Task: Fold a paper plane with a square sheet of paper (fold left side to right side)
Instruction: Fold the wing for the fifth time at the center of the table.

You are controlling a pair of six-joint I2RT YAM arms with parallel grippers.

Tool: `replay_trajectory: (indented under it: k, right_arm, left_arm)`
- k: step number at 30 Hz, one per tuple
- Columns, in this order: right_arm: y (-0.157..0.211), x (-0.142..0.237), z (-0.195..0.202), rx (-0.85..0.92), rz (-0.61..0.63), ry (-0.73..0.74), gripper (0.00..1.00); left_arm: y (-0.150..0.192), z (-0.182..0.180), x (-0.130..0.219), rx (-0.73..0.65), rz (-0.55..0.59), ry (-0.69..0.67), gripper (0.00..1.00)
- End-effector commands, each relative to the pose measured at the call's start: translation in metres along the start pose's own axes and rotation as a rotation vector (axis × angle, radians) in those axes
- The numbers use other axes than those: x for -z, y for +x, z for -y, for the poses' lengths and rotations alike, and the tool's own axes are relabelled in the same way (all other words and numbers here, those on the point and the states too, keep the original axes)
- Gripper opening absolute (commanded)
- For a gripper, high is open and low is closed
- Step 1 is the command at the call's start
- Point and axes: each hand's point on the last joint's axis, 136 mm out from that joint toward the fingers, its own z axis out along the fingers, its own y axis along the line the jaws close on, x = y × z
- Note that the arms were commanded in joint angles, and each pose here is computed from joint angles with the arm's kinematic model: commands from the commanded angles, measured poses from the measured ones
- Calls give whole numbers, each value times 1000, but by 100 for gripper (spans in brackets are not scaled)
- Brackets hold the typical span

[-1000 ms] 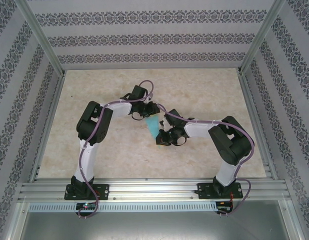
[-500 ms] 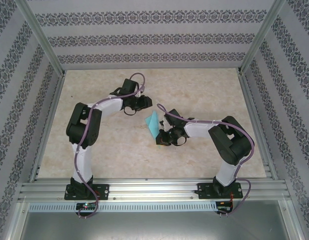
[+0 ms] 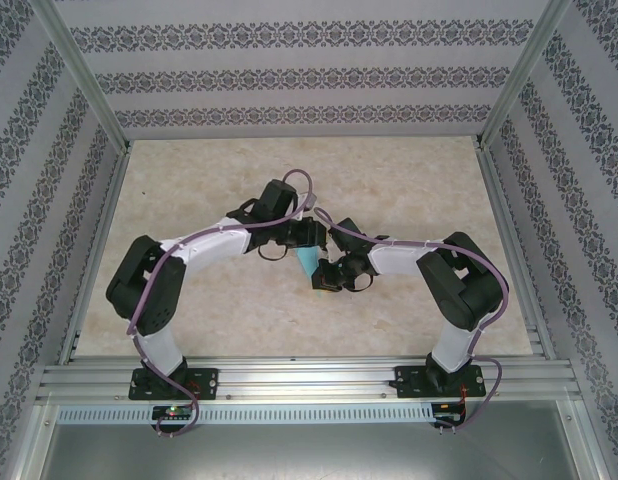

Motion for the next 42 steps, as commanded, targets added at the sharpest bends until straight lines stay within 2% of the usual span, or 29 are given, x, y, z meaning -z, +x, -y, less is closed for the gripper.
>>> replay_trajectory:
  k: [1,8,11,20,30,37,42]
  right_arm:
    - [38,-11,41,-74,-118,144,8]
    - [40,-11,42,-76,-122,143,8]
    - [40,-11,42,-77,-121,143,8]
    - [38,-11,43,-93,-112,131,8]
    - [37,-11,43,-94,-109,129,8]
    - [38,-11,43,-94,-113,129,8]
    - [37,-11,43,-93,-113,131,8]
  left_arm:
    - [-3,-25,-18,42,-11,-67,25]
    - [-8,-56,-42,56,-36,-150,24]
    - [-9,-57,-45,70,-33,-122,23]
    - [-14,-24,-12,41,26,-16,25]
    - [-18,-29,8,82,81,-11,27]
    - [-25,-19,-8,78,56,59,27]
    - [-24,-28,-28,82,20,34,28]
